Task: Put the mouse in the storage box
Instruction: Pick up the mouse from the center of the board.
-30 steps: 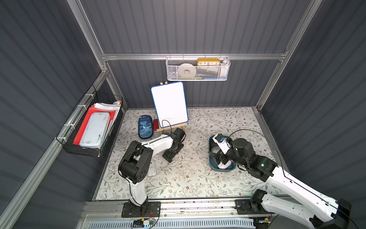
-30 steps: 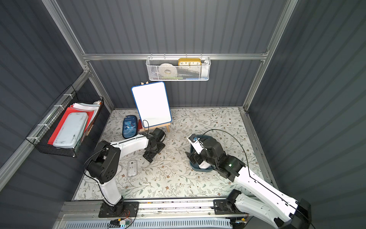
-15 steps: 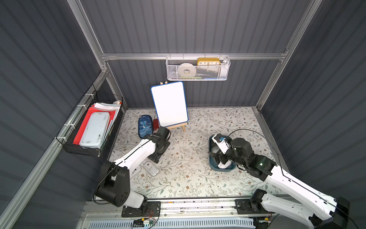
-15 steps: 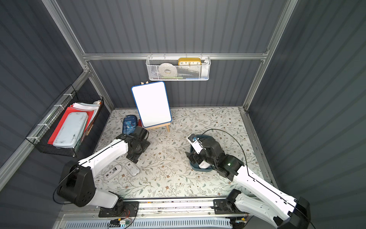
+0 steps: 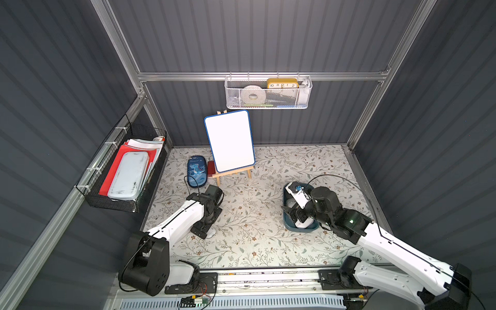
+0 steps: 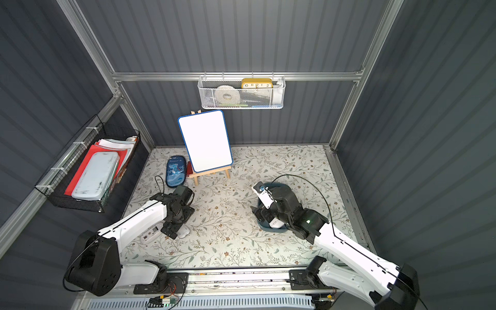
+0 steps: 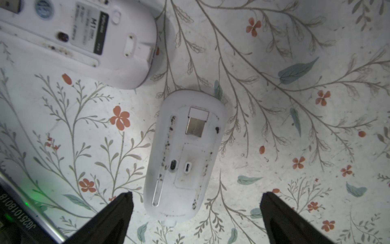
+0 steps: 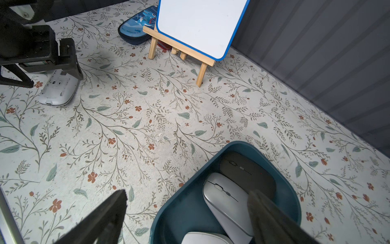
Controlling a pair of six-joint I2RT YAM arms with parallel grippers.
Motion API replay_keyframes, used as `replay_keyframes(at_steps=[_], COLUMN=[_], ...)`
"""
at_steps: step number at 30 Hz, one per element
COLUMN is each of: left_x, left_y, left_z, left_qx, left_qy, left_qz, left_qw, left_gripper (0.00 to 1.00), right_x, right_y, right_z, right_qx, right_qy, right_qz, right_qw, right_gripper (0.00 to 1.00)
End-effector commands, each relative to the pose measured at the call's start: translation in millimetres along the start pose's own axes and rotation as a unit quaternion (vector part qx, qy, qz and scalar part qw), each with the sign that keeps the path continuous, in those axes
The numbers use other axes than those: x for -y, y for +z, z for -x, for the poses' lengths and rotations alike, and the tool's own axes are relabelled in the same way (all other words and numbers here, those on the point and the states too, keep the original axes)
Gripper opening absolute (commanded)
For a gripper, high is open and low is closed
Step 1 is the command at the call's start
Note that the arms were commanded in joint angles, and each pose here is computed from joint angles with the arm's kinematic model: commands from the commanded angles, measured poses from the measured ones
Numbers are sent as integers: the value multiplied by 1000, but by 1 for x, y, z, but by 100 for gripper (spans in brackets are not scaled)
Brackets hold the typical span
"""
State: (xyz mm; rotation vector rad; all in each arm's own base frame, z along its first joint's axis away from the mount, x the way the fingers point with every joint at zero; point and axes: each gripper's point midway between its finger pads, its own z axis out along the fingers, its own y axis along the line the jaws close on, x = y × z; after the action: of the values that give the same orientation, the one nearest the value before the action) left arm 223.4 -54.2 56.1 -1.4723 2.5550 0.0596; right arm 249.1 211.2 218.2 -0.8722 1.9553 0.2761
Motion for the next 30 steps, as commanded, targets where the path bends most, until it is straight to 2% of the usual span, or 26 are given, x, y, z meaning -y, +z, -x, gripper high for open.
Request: replay_keyframes(at_steps=[1, 8, 17, 23, 30], left_x=[-9, -18, -1, 8, 10], left_y=[5, 33, 39, 35, 26], left_z=[-4, -19, -12, -4, 1], left_qx=[-8, -36, -19, 1, 12], left_qy=[-7, -13, -6, -2, 13], left_qz=[19, 44, 19, -21, -37], left_qw=[1000, 998, 1000, 1000, 999], left_gripper=[100, 99, 99, 92, 78], right_x=[-1, -1, -3, -4, -4], right_y=[1, 0, -1, -3, -2], right_z=[-5, -5, -5, -6, -7], right_qx=[-8, -7, -6, -6, -7], right_qy=[-8, -11, -12, -15, -16], right_qz=[0, -2, 1, 2, 2], right_qw=[1000, 1000, 1000, 1000, 1000], right_gripper=[93, 94, 94, 94, 94])
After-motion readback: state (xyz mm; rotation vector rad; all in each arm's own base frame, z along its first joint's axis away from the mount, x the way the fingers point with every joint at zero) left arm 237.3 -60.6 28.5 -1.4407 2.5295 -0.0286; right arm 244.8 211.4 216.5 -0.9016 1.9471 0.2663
